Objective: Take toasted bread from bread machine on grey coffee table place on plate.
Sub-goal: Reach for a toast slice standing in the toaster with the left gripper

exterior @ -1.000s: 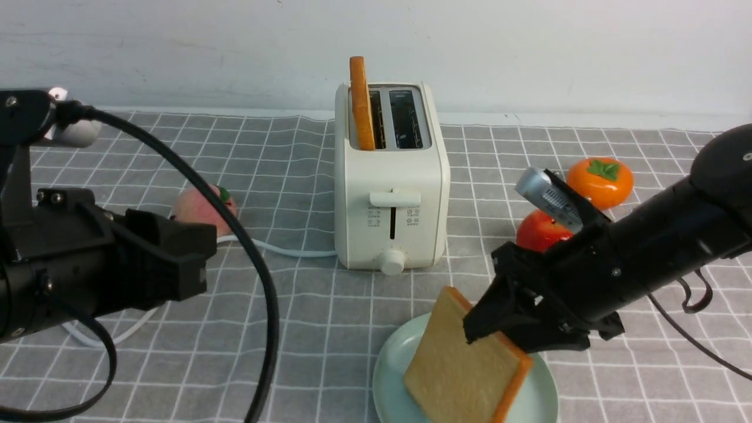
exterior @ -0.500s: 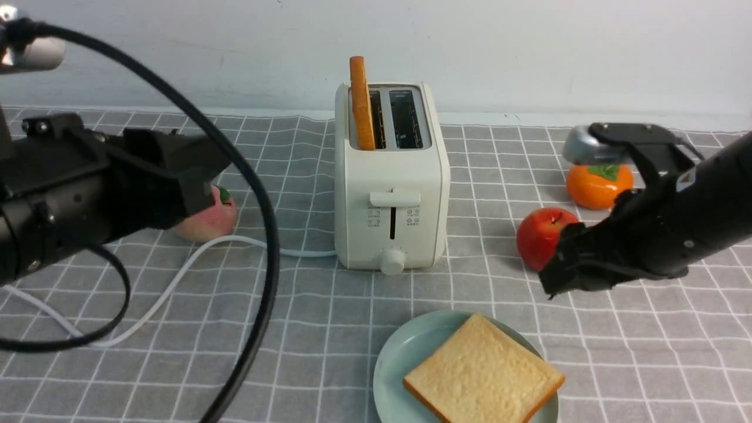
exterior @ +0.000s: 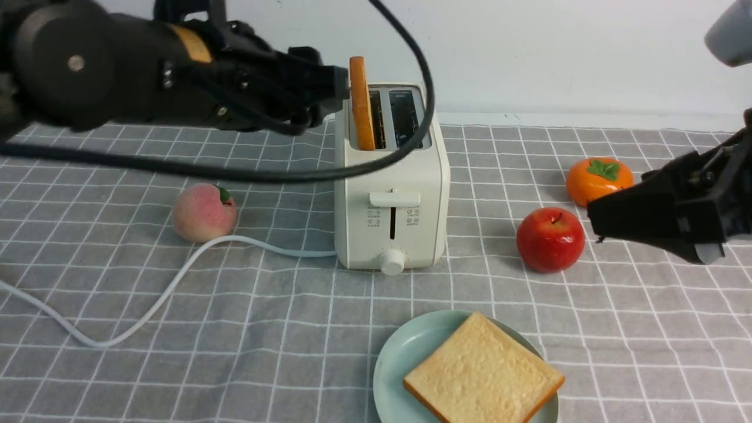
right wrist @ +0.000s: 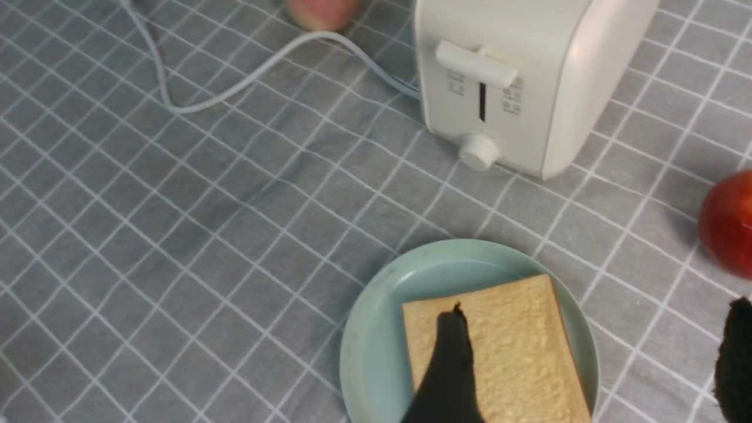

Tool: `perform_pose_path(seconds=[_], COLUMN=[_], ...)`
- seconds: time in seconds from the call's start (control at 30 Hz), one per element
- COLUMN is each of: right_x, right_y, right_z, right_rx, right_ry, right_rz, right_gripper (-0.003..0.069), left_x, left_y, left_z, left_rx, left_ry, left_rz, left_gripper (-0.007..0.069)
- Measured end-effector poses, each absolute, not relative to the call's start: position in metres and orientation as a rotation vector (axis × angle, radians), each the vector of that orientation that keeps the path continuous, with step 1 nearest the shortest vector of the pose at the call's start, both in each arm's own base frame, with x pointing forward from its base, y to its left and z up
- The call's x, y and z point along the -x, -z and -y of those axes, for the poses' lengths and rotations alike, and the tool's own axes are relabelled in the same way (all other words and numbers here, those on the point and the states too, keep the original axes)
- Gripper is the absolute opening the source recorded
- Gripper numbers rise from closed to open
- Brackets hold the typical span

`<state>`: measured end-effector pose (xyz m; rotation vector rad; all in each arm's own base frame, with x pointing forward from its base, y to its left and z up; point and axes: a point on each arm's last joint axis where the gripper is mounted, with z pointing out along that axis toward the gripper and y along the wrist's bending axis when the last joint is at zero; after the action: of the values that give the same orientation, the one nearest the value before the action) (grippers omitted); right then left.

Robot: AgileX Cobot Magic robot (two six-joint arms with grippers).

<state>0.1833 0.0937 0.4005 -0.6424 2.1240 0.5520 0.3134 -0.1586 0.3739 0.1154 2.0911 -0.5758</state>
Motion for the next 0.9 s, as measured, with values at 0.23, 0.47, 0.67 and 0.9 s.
perform_pose_path(seconds=[0.23, 0.47, 0.67, 0.9], right_x=[-0.175, -0.175, -0.175, -0.175], right_y=[-0.404, -0.404, -0.404, -0.403], right_z=[-0.094, -0.094, -0.093, -0.093], right_rx=[0.659, 0.665, 0.667, 0.672], right_ry=[-0.577, -0.577, -0.571, -0.559], right_rz=[-2.109, -2.111, -2.113, -2.116], right_gripper=[0.0517, 0.0500, 0.0498, 0.0496], left_x=[-0.380, -0.426, -0.446, -0.450], left_y=[-0.371, -0.356, -0.329, -0.326], left_z=[0.186, 0.196, 0.206, 0.210], left_rx=[-0.034, 0.118, 0.159, 0.168], left_ry=[0.493, 0.377, 0.395, 0.432], left_rz=[-2.241, -2.270, -2.283, -2.272], left_gripper=[0.0434, 0.0434, 0.0434, 0.0434])
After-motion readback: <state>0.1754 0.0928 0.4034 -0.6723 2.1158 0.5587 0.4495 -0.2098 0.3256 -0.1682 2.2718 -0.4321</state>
